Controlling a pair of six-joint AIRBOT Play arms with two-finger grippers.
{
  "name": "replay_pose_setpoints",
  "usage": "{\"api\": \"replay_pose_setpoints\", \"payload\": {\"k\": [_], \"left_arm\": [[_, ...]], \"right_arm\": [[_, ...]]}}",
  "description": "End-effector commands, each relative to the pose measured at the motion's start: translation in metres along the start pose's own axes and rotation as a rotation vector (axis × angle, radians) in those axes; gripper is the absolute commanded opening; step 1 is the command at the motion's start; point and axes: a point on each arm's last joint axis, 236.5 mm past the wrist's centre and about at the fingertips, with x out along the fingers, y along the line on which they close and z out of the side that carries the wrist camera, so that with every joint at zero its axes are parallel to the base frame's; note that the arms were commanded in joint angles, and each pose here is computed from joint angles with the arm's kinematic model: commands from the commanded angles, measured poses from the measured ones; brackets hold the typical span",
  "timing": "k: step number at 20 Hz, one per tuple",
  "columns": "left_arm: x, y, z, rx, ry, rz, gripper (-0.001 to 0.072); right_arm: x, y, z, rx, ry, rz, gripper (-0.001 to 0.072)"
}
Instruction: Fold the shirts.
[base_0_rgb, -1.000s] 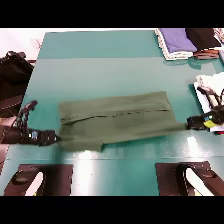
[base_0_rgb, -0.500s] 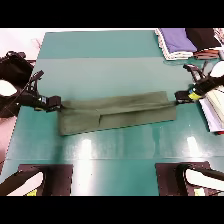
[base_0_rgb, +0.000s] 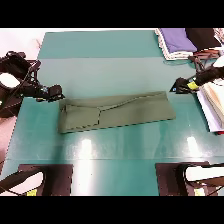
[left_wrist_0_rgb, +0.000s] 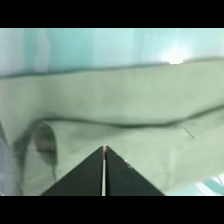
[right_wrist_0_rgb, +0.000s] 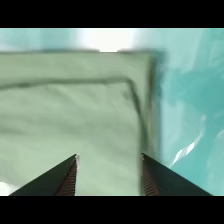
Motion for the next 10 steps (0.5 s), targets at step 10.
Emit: {"api": "replay_pose_setpoints", "payload": {"k": [10], "left_arm": [[0.061,-0.125,-0.051,0.123,0.078,-0.16,0.0023]], "right_arm": [[0.076,-0.016,-0.049,0.267,0.085,0.4,0.0481]]}}
